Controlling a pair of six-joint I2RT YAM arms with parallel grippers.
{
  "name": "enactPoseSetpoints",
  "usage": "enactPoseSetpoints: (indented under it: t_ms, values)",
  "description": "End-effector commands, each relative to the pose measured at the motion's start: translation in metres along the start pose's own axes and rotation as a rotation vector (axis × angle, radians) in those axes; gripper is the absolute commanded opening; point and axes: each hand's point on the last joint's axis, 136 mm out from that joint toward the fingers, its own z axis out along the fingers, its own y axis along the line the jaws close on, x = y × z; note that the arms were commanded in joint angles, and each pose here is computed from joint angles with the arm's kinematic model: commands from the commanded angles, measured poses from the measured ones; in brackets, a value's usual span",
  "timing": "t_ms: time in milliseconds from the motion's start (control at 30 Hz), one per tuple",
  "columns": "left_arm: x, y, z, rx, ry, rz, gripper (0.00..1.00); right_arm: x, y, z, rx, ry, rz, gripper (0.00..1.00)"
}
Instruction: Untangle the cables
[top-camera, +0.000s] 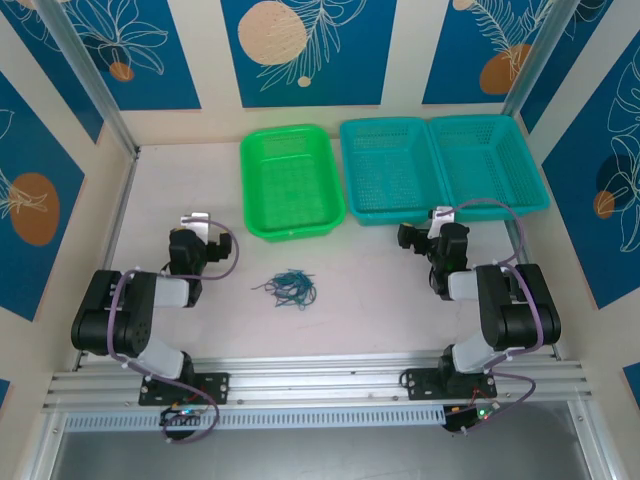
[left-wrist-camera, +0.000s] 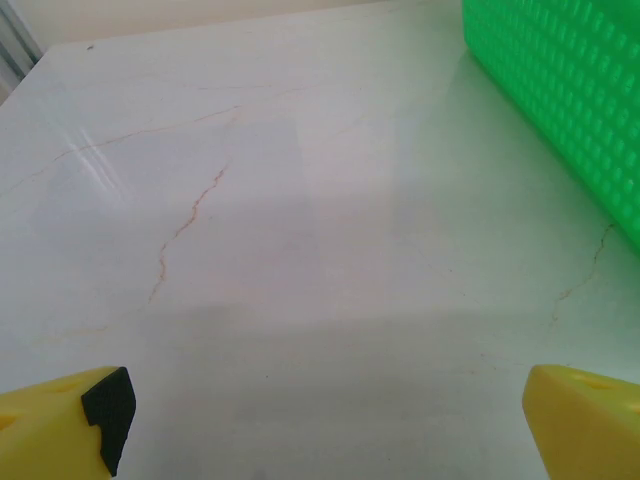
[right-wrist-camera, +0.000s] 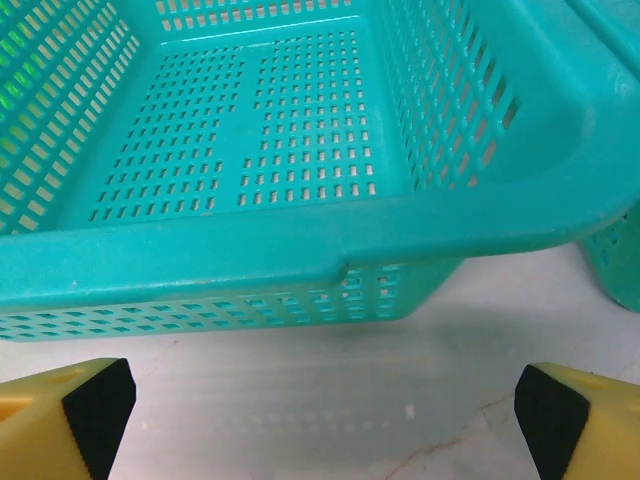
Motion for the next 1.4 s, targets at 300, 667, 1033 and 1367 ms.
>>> enactPoseSetpoints:
  t_ms: [300, 667, 1033, 1367]
  values:
    - [-0.01, -0.003, 0.0, 0.016, -0.037, -0.002, 1.0, -0.018, 0.0, 0.0, 0.01, -0.056, -0.007, 0.99]
    - [-0.01, -0.003, -0.001, 0.018, -0.043, 0.0, 1.0, -0.044, -0.016, -0.024, 0.127, -0.093, 0.04, 0.99]
    - [-0.068, 0.018, -0.087, -0.049, -0.105, -0.229, 1.0, -0.097, 0.036, -0.134, -0.121, 0.061, 0.471, 0.99]
    - [-0.069, -0.106, -0.173, 0.518, 0.312, -0.695, 0.83, -0.056, 0.195, -0.202, -0.644, 0.514, 0.216, 0.99]
